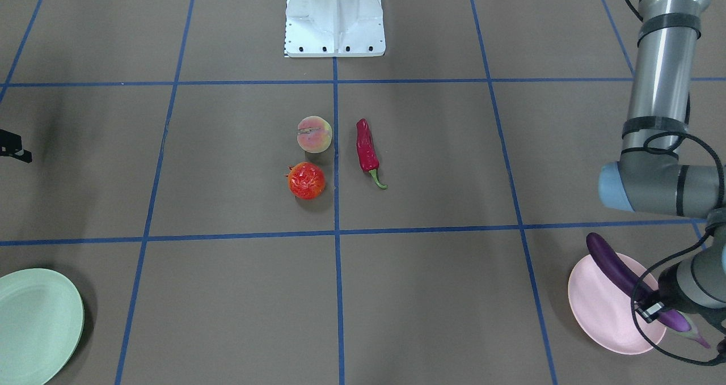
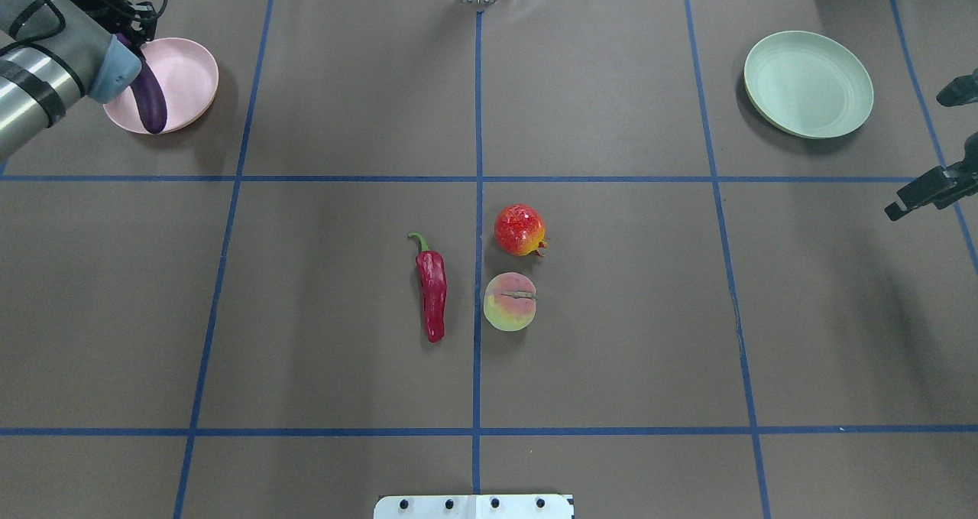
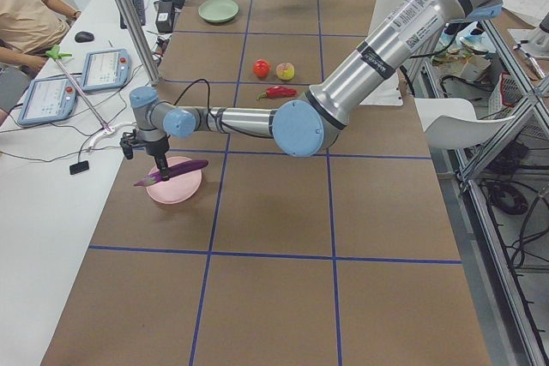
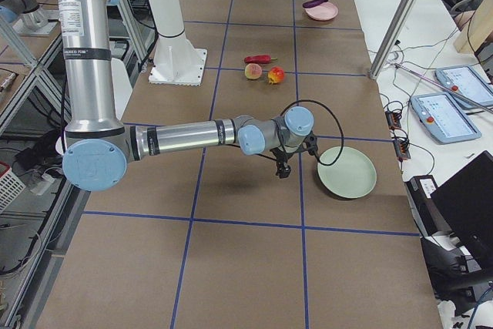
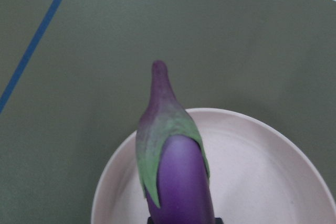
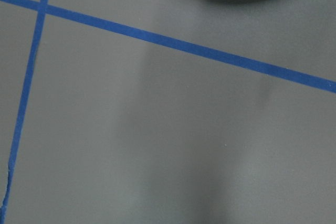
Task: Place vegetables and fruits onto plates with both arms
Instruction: 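Carry the eggplant with the left gripper onto the pink plate, then release the eggplant with the left gripper while the right gripper reaches toward the pomegranate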
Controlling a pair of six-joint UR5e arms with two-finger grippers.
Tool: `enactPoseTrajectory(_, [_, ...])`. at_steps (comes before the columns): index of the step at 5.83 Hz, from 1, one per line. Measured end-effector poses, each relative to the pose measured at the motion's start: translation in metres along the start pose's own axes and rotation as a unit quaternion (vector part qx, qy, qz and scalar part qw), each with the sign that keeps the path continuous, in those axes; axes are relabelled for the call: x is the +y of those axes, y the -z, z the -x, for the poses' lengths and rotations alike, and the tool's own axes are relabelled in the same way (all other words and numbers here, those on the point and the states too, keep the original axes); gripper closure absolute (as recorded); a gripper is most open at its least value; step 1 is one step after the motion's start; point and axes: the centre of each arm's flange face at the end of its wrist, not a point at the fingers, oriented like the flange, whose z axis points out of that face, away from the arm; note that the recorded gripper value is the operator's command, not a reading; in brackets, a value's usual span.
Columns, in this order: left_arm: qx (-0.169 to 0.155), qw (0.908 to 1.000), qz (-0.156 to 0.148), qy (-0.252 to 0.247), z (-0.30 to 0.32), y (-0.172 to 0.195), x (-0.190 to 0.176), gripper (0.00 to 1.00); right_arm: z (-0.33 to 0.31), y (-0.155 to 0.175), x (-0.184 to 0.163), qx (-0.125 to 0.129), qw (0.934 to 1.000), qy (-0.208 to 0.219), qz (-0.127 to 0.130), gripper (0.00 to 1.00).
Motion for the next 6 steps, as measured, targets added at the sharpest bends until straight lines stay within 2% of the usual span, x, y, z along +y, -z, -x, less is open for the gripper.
enactPoseTrajectory(1, [0.005, 1.0, -0.005, 0.001, 0.007, -0.006, -0.006, 0.55, 0.004, -0.001, -0.004, 0.0, 1.0, 0.001, 0.001, 0.0])
enactPoseTrajectory(2, [0.011, 0.9998, -0.017, -0.002, 0.011, -0.009, -0.01, 0.19, 0.007, -0.002, -0.008, 0.001, 1.0, 0.001, 0.001, 0.0])
enactPoseTrajectory(3, [0.016, 0.9994, -0.028, 0.009, 0.012, -0.009, -0.013, 0.0, 0.013, -0.003, -0.012, 0.0, 1.0, -0.001, 0.0, 0.0])
enactPoseTrajectory(5, [0.046, 0.9978, -0.043, 0.021, -0.011, 0.022, -0.005, 0.0, 0.061, 0.0, -0.026, -0.013, 0.9989, -0.043, -0.014, 0.0])
enactPoseTrajectory(6, [0.057, 0.9974, -0.042, 0.011, -0.033, 0.042, 0.01, 0.0, 0.104, -0.005, -0.028, -0.031, 0.9968, -0.068, -0.028, 0.0])
